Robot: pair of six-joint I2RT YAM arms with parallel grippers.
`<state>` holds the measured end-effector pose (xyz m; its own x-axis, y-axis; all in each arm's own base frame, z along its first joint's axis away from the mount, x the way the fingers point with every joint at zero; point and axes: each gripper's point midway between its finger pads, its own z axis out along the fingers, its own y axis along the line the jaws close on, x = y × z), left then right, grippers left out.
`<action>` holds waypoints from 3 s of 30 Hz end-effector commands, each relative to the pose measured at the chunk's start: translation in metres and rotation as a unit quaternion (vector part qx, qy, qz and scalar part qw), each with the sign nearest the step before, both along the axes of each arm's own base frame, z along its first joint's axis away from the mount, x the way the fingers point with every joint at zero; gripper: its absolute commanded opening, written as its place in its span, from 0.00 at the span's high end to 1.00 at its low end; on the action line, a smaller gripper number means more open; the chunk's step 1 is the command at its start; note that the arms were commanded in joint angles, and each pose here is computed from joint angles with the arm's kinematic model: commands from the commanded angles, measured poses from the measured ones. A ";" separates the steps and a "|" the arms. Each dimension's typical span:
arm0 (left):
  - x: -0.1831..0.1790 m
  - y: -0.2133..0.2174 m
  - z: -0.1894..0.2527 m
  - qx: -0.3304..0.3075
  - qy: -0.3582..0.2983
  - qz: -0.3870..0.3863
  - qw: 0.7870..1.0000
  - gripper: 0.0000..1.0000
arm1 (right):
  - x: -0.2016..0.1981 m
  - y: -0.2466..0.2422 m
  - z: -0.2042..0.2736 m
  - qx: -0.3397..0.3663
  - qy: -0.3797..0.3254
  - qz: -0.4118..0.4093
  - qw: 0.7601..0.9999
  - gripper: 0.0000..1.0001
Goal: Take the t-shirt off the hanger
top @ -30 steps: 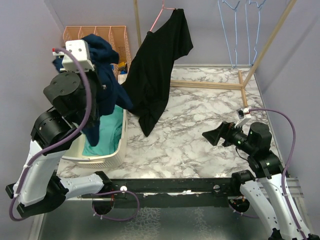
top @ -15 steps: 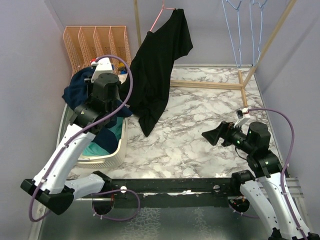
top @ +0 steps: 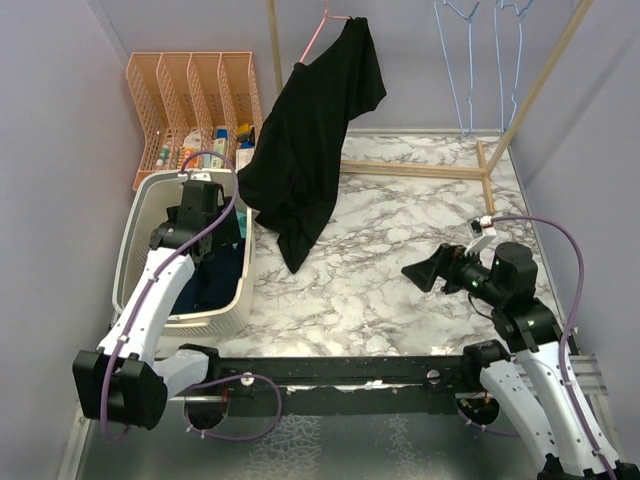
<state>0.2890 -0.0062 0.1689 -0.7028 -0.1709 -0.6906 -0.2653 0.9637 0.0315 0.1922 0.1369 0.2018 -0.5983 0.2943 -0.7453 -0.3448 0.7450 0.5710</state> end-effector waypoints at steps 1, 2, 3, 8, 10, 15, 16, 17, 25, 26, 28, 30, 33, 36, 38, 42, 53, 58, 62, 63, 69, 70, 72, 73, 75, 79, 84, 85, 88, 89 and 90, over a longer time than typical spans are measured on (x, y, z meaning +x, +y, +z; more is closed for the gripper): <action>0.009 -0.034 0.053 -0.094 -0.122 -0.057 0.986 0.03 | 0.001 0.012 0.018 0.009 -0.029 0.047 0.998 0.00; 0.006 -0.035 0.067 -0.099 -0.154 -0.066 0.981 0.01 | 0.002 0.015 0.025 0.014 -0.037 0.057 0.998 0.00; 0.001 -0.036 0.082 -0.105 -0.193 -0.072 0.973 0.01 | 0.003 0.019 0.030 0.018 -0.042 0.068 0.997 0.01; -0.027 -0.040 0.125 -0.128 -0.327 -0.105 0.930 0.01 | 0.010 0.039 0.069 0.047 -0.072 0.133 0.987 0.07; -0.037 -0.039 0.127 -0.129 -0.345 -0.107 0.924 0.01 | 0.013 0.046 0.085 0.057 -0.080 0.159 0.982 0.08; -0.043 -0.050 0.113 -0.136 -0.333 -0.141 0.922 0.08 | 0.026 0.076 0.132 0.067 -0.114 0.210 0.969 0.16; -0.044 -0.052 0.111 -0.140 -0.335 -0.147 0.920 0.09 | 0.028 0.086 0.141 0.062 -0.122 0.218 0.966 0.22; -0.045 -0.054 0.107 -0.144 -0.336 -0.151 0.918 0.08 | 0.030 0.101 0.152 0.056 -0.132 0.228 0.963 0.31; -0.052 -0.051 0.115 -0.150 -0.355 -0.139 0.912 0.07 | 0.109 0.170 0.220 -0.028 -0.162 0.139 0.976 0.99; -0.053 -0.051 0.113 -0.150 -0.353 -0.139 0.913 0.08 | 0.122 0.170 0.232 -0.034 -0.172 0.118 0.977 0.90; -0.056 -0.049 0.114 -0.148 -0.353 -0.138 0.913 0.09 | 0.149 0.174 0.255 -0.042 -0.189 0.081 0.978 0.53; -0.059 -0.045 0.114 -0.144 -0.355 -0.129 0.915 0.09 | 0.172 0.180 0.274 -0.046 -0.207 0.056 0.976 0.28; -0.061 -0.041 0.113 -0.140 -0.355 -0.117 0.917 0.09 | 0.204 0.192 0.290 -0.045 -0.234 0.026 0.971 0.25; -0.064 -0.040 0.114 -0.141 -0.360 -0.115 0.915 0.09 | 0.229 0.205 0.298 -0.032 -0.251 0.005 0.967 0.25; -0.065 -0.040 0.114 -0.142 -0.359 -0.115 0.915 0.09 | 0.241 0.210 0.305 -0.012 -0.268 -0.014 0.963 0.25; -0.066 -0.040 0.114 -0.143 -0.359 -0.116 0.915 0.09 | 0.256 0.216 0.306 0.009 -0.280 -0.035 0.959 0.26; -0.067 -0.042 0.113 -0.146 -0.360 -0.120 0.914 0.10 | 0.281 0.237 0.294 0.024 -0.284 -0.056 0.957 0.28; -0.067 -0.042 0.113 -0.146 -0.359 -0.120 0.914 0.10 | 0.289 0.244 0.277 -0.007 -0.279 -0.082 0.957 0.31; -0.067 -0.042 0.112 -0.146 -0.358 -0.121 0.914 0.10 | 0.293 0.237 0.267 -0.042 -0.275 -0.117 0.953 0.35; -0.066 -0.042 0.112 -0.147 -0.357 -0.121 0.914 0.10 | 0.294 0.231 0.264 -0.050 -0.268 -0.130 0.953 0.36; -0.066 -0.043 0.110 -0.147 -0.354 -0.121 0.916 0.10 | 0.290 0.187 0.254 -0.107 -0.250 -0.202 0.941 0.38; -0.066 -0.043 0.110 -0.147 -0.354 -0.121 0.916 0.10 | 0.288 0.182 0.253 -0.113 -0.249 -0.204 0.940 0.38; -0.066 -0.044 0.109 -0.149 -0.354 -0.123 0.915 0.10 | 0.286 0.171 0.244 -0.126 -0.241 -0.202 0.941 0.38; -0.066 -0.044 0.109 -0.149 -0.353 -0.124 0.915 0.10 | 0.284 0.165 0.243 -0.130 -0.239 -0.201 0.941 0.38; -0.066 -0.044 0.109 -0.149 -0.353 -0.124 0.915 0.10 | 0.281 0.153 0.240 -0.138 -0.233 -0.206 0.940 0.38; -0.065 -0.046 0.108 -0.152 -0.351 -0.128 0.915 0.10 | 0.274 0.137 0.246 -0.144 -0.250 -0.197 0.937 0.41; -0.065 -0.048 0.107 -0.154 -0.349 -0.131 0.915 0.10 | 0.281 0.126 0.254 -0.140 -0.249 -0.168 0.943 0.46; -0.065 -0.048 0.107 -0.154 -0.349 -0.132 0.915 0.10 | 0.283 0.126 0.255 -0.137 -0.250 -0.159 0.945 0.46; -0.065 -0.048 0.107 -0.154 -0.349 -0.131 0.915 0.10 | 0.288 0.131 0.253 -0.131 -0.249 -0.132 0.950 0.46; -0.064 -0.048 0.106 -0.154 -0.348 -0.131 0.916 0.10 | 0.292 0.133 0.250 -0.131 -0.246 -0.125 0.952 0.46; -0.064 -0.048 0.106 -0.155 -0.348 -0.131 0.915 0.10 | 0.294 0.134 0.247 -0.131 -0.241 -0.121 0.954 0.47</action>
<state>0.2251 -0.0490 0.2751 -0.1463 -0.3158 -0.9375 0.1021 0.9378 -0.3318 0.4802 0.2575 0.4533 -0.0673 0.1682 -0.9834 -0.2288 0.9568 0.1793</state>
